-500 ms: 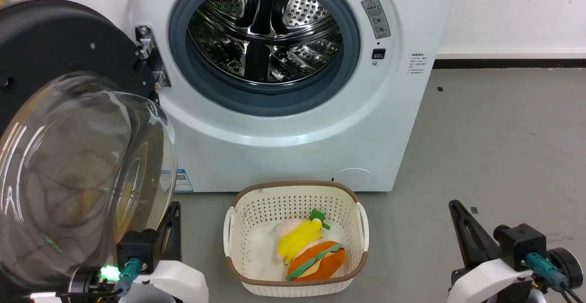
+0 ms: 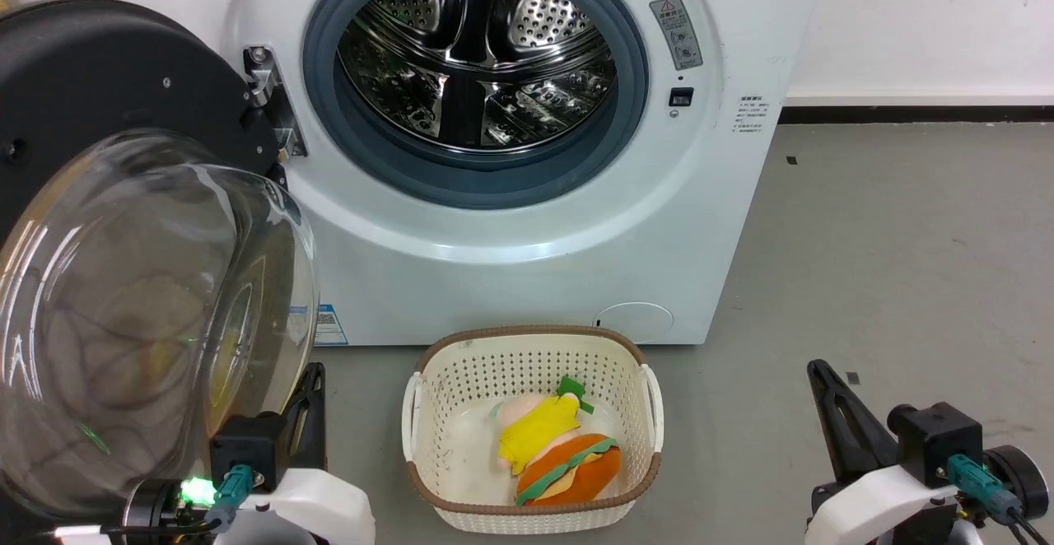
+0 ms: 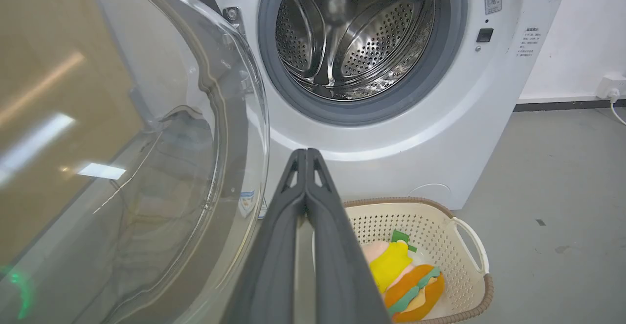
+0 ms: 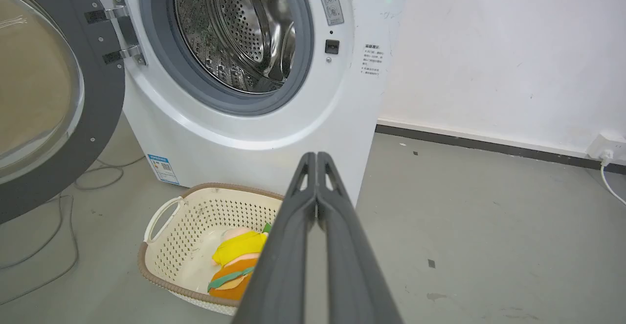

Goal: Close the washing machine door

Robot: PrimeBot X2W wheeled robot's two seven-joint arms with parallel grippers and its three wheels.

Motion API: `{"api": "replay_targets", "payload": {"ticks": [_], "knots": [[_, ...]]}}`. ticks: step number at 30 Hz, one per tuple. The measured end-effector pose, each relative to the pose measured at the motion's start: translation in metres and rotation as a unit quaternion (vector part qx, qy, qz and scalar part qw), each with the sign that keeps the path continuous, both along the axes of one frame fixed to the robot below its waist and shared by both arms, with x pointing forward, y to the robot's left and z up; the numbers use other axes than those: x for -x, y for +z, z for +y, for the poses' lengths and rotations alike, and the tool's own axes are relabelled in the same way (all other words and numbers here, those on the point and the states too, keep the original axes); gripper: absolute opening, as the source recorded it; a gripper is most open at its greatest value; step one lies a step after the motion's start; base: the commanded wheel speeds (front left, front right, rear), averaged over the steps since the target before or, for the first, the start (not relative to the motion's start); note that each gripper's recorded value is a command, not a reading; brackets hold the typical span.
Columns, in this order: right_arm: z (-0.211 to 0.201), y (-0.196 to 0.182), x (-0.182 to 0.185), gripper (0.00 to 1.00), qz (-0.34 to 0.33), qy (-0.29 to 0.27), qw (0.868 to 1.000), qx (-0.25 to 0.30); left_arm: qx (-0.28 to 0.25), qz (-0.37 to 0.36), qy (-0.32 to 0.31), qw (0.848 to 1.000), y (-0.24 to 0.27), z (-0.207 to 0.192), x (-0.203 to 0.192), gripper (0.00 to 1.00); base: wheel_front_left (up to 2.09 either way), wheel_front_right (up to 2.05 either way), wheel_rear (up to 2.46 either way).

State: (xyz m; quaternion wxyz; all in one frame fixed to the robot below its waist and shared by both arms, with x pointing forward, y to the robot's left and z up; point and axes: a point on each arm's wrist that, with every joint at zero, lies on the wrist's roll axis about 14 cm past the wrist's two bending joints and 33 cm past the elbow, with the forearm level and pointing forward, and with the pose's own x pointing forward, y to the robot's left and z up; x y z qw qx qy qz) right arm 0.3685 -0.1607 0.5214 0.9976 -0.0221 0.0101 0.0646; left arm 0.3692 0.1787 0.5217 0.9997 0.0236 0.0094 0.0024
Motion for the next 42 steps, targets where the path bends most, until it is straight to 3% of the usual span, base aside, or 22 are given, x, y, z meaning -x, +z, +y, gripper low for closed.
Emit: {"api": "replay_targets", "payload": {"ticks": [4, 5, 42], "knots": [[0.0, 0.0, 0.0, 0.0, 0.0, 0.0, 1.0, 0.0, 0.0, 0.0, 0.0, 1.0, 0.0, 0.0, 0.0, 0.0, 0.0, 0.0, 0.0], [0.0, 0.0, 0.0, 1.0, 0.0, 0.0, 1.0, 0.0, 0.0, 0.0, 0.0, 1.0, 0.0, 0.0, 0.0, 1.0, 0.0, 0.0, 0.0], [0.013, 0.008, -0.013, 1.0, -0.027, 0.019, 0.998, -0.055, -0.003, -0.053, 0.045, 0.998, 0.022, 0.014, 0.006, 1.0, 0.0, 0.0, 0.0]]}}
